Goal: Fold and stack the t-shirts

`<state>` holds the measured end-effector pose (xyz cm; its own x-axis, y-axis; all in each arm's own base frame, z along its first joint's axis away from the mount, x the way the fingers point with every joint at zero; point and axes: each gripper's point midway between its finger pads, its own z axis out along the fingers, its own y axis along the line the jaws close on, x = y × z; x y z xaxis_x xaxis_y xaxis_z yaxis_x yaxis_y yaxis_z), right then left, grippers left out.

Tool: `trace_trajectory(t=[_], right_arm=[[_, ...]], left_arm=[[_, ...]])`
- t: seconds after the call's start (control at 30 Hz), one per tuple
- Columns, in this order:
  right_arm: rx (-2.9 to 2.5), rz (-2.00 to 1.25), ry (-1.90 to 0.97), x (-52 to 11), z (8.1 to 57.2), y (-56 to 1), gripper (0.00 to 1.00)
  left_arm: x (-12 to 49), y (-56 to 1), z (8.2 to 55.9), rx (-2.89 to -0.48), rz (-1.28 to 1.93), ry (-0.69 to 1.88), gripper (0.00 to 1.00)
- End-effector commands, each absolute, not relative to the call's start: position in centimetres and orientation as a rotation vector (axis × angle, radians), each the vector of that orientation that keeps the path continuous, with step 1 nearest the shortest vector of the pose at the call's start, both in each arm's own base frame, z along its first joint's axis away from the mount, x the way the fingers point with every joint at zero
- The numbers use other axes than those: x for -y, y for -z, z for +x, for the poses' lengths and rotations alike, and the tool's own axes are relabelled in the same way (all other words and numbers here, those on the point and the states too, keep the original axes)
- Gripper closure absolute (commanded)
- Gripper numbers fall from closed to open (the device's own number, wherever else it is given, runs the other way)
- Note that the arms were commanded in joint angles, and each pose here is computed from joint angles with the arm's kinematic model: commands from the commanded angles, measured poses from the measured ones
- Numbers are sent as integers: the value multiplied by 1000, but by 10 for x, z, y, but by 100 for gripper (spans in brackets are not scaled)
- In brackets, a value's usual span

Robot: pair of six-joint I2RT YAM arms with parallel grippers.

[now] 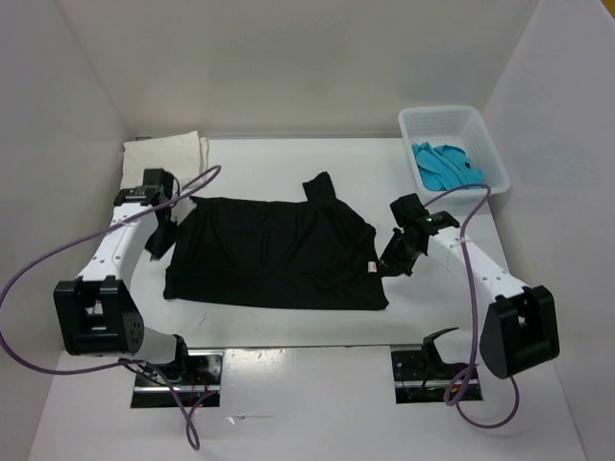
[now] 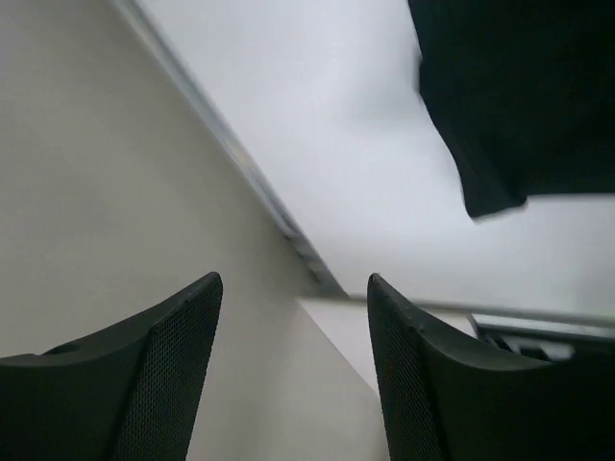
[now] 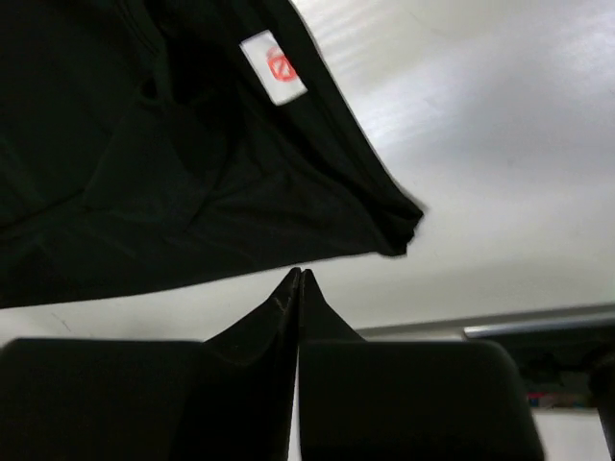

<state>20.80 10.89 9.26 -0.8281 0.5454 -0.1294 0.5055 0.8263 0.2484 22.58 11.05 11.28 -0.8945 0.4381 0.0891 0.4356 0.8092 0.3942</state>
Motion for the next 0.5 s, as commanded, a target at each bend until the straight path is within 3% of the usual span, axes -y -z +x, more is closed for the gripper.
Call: trace_trajectory(t=[0.0,0.1,0.2,0.3,0.47], right_arm=[[-2750,792,-417,-129,240,-82,100],[-2772,767,-417,-132,245,-63,100],[-2797,768,-439,-137,245,-50,100],[-2803,782,-449,-139,247,-37,100],[-2809,830,-360,-130,245,-24,100]], left_arm=[[-76,-186,290,-2606,837,-656,30],[30,-217,322,-2273,1137,-323,24],[148,-211,301,-2023,1460,56,20],[225,-174,276,-1924,1703,225,19],[296,-130,250,-1749,1887,292,18]])
